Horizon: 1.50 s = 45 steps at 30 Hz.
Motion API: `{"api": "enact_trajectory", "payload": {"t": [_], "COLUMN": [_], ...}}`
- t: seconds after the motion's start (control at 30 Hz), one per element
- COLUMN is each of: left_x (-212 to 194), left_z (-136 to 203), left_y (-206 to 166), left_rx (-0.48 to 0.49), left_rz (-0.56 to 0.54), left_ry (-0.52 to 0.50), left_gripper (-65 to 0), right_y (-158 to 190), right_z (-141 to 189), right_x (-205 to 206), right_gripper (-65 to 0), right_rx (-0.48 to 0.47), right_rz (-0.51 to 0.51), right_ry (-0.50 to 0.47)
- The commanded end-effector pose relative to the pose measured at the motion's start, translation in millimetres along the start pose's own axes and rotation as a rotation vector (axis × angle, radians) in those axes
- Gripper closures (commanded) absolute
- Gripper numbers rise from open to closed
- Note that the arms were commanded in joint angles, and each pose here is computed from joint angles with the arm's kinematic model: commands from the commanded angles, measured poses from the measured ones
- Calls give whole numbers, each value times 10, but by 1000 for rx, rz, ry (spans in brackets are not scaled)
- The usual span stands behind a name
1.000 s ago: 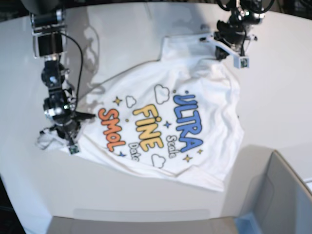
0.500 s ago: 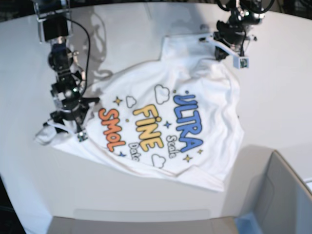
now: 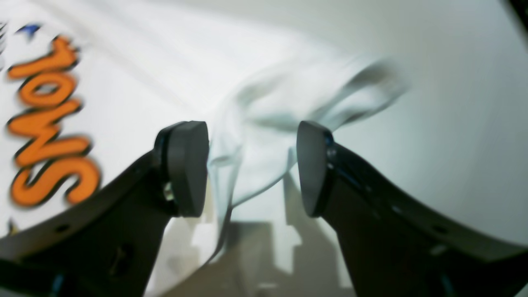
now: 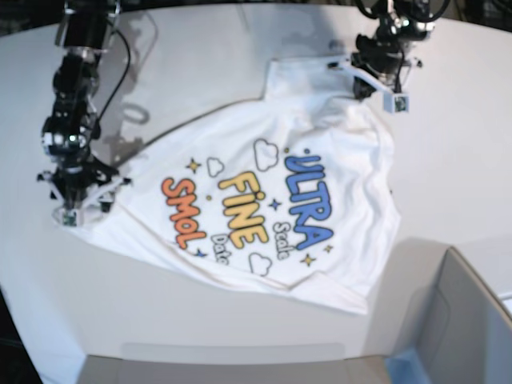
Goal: Layout the t-shirt on the table in an organized manner, then fold the t-shirt properly
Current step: 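Pull the grasped side edge outward with the right gripper to spread the shirt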
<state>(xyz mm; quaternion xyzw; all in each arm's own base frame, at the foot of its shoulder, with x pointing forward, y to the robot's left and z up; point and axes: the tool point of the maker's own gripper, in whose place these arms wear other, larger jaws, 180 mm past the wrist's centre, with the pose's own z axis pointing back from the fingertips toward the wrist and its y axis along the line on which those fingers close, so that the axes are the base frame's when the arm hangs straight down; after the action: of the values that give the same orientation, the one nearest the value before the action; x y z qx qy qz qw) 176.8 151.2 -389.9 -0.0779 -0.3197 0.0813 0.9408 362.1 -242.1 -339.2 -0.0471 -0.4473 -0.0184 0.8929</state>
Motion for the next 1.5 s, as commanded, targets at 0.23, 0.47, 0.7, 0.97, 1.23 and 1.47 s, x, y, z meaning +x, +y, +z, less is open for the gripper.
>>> {"api": "enact_trajectory", "payload": {"t": [0.23,0.47,0.7,0.97,1.23,1.47], "left_x": [174,175,163,154,148,144], "left_z": [2,2,5,6,7,6], "left_y": [-28,-25,-21,-19,-18,-28], "left_rx": [-11,-10,-8,-8,-8,-9], "left_rz": [-13,-14,-15,-15,-15,-10], "left_ry": [-52,-52,-49,-46,-45,-45], "left_gripper": [0,0,0,0,0,0], "right_y": [-568,-576,-366,-159,-129,-117], "right_z": [-314,-325,-399,-455,-459,-447], "right_x": [-109,198,336,373,373,410], "right_gripper": [-340,-340,-340,-338,-124,0], "right_rx": [-49,-44,-60,-41,-35,-33], "right_rz": [-127,-128,96,196,206,200], "right_ry": [47,-26,-15,-10,-9,-22]}}
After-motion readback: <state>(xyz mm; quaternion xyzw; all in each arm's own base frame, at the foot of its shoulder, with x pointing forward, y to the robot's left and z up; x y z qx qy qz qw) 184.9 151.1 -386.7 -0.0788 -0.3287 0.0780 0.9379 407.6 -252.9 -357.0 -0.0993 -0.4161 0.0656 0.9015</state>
